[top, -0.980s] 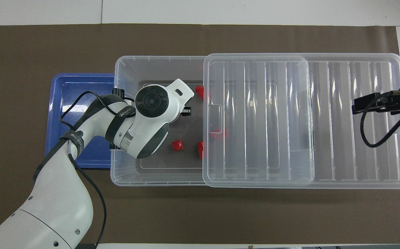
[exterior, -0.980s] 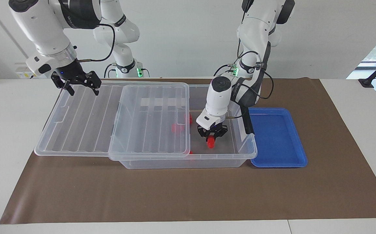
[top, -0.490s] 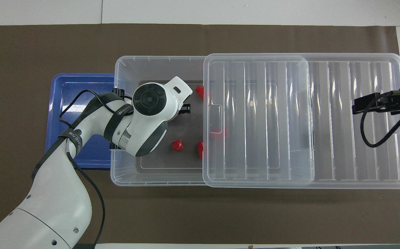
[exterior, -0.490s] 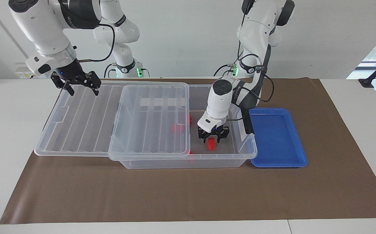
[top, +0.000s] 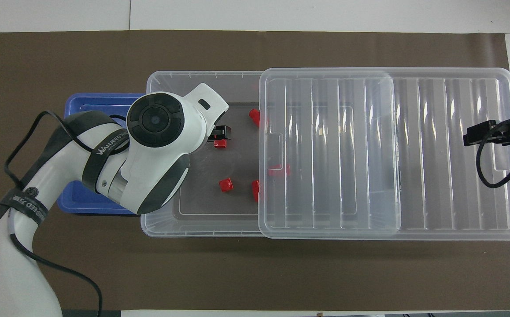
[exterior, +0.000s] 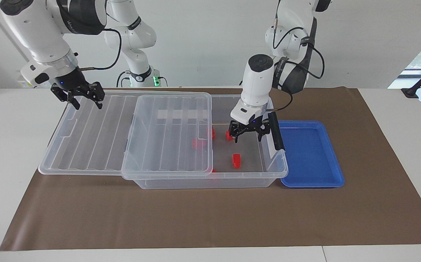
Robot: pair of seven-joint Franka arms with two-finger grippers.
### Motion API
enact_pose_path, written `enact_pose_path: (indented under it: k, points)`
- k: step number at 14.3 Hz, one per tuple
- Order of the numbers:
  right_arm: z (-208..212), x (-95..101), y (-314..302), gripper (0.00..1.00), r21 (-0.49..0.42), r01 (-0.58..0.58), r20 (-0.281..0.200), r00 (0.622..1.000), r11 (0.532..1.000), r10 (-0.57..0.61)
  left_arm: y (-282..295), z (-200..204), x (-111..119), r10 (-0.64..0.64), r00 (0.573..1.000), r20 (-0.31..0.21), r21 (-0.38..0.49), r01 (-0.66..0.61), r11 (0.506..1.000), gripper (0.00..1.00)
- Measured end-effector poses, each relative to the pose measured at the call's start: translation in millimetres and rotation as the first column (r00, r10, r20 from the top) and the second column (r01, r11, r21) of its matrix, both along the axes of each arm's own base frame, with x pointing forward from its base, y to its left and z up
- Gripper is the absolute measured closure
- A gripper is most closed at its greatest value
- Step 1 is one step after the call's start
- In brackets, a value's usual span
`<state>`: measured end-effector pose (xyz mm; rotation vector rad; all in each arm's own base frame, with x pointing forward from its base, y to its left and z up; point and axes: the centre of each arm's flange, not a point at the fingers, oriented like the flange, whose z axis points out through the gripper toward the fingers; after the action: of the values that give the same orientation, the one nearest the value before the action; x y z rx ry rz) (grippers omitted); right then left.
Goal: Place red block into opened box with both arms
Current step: 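Withdraw the left gripper back over the blue tray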
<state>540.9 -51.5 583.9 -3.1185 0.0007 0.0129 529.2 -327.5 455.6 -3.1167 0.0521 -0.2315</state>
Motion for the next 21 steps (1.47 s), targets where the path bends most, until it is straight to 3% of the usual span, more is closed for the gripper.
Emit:
enact_pose_path:
  k: [3,6,12,21]
  points:
    - [-19.3,-6.9,-64.3,0.67,0.003,-0.029,0.019,0.999,1.0,0.029,31.8,22.5,6.5,0.003,1.0,-0.008,-0.001,-0.003,1.0,0.0]
    - [-46.8,-14.9,-122.0,0.99,-0.003,-0.051,0.027,0.998,0.999,0.051,79.2,31.9,20.1,-0.041,0.998,-0.051,0.0,0.041,0.999,0.0]
    - [-89.8,-7.6,-161.6,0.99,-0.027,-0.017,0.01,1.0,1.0,0.017,168.1,50.4,32.6,-0.128,0.984,-0.121,-0.006,0.129,0.992,0.0]
    - [-107.2,-5.9,-152.9,0.99,-0.024,-0.022,0.001,1.0,0.999,0.022,229.6,107.5,27.8,-0.163,0.975,-0.15,0.004,0.165,0.986,0.0]
